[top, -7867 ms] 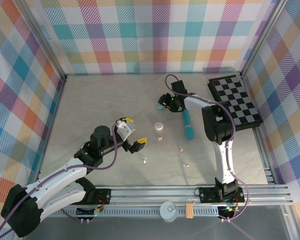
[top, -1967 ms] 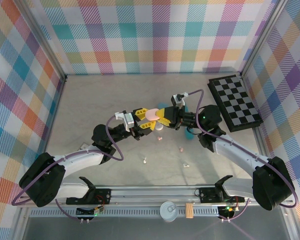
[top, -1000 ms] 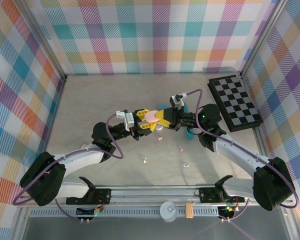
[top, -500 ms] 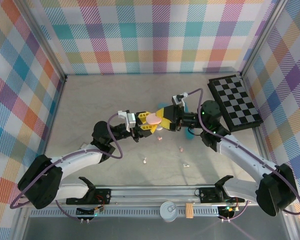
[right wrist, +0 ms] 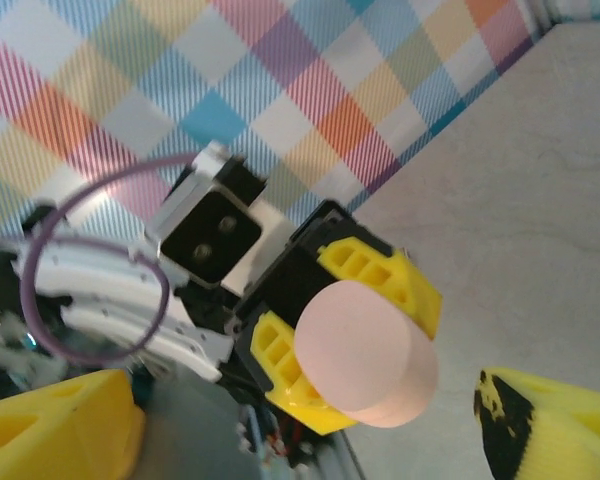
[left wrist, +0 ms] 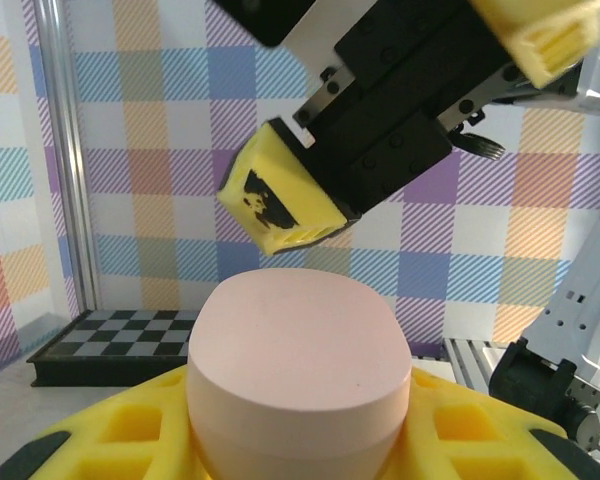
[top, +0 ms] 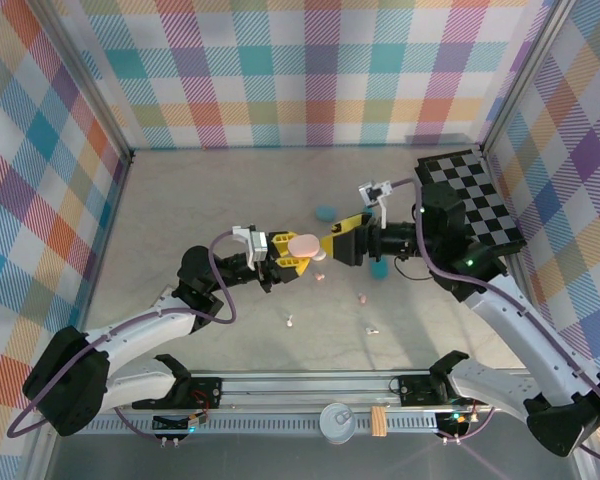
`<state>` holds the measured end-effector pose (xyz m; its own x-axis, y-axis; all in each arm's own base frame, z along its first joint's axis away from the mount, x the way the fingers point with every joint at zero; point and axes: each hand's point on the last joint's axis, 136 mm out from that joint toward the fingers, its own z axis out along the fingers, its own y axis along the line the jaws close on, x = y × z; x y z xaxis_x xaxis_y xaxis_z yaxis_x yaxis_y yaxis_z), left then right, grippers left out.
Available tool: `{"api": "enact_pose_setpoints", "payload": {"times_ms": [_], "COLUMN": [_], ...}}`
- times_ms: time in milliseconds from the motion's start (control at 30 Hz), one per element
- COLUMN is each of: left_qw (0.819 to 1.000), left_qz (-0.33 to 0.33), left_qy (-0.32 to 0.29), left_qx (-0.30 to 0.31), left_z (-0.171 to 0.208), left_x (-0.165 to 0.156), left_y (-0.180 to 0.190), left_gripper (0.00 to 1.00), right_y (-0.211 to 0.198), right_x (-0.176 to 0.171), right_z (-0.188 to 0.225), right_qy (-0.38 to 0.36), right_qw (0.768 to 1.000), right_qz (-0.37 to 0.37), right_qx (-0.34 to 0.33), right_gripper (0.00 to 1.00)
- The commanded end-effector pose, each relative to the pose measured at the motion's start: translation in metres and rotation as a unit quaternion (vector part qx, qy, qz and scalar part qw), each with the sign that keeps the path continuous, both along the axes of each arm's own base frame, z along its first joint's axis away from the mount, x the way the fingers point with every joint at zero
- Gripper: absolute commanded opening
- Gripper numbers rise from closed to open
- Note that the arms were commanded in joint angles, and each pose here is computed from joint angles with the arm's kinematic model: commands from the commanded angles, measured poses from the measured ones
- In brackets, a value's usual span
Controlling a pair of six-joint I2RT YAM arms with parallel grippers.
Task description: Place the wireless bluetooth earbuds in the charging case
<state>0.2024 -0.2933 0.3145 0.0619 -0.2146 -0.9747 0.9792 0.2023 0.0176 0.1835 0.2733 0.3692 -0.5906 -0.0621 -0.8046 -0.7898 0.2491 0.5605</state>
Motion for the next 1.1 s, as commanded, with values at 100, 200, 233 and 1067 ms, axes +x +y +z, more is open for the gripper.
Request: {"api": "enact_pose_setpoints", "payload": {"times_ms": [100,200,233,1067], "left_qw": [0.999,0.999,0.999,0.999], "left_qz": [-0.033,-0.033,-0.033,-0.044], "left_qy": [-0.002,-0.002,-0.002,-0.005], "left_qx": [-0.009,-0.010,-0.010,-0.017], "left_z": [0.008,0.009,0.009,0.011], "left_x": [-0.008,-0.008,-0.008,-0.004], "left_y": [-0.003,-0.003,-0.003,-0.006], "left_gripper": [0.33,0.33,0.33,0.33], "right_y": [0.012,0.017,0.019,0.007], "right_x": [-0.010,0.003,0.005,0.064], "right_z": [-0.019,-0.020,-0.020,-0.016], "right_qy": [-0.219,-0.239,-0.240,-0.248], "right_qw": [0.968,0.963,0.963,0.956], "right_qz": [0.069,0.060,0.060,-0.070], "right_qx": [-0.097,-0.109,-0.108,-0.143], "right_gripper": [0.91,0.93,0.93,0.92]}}
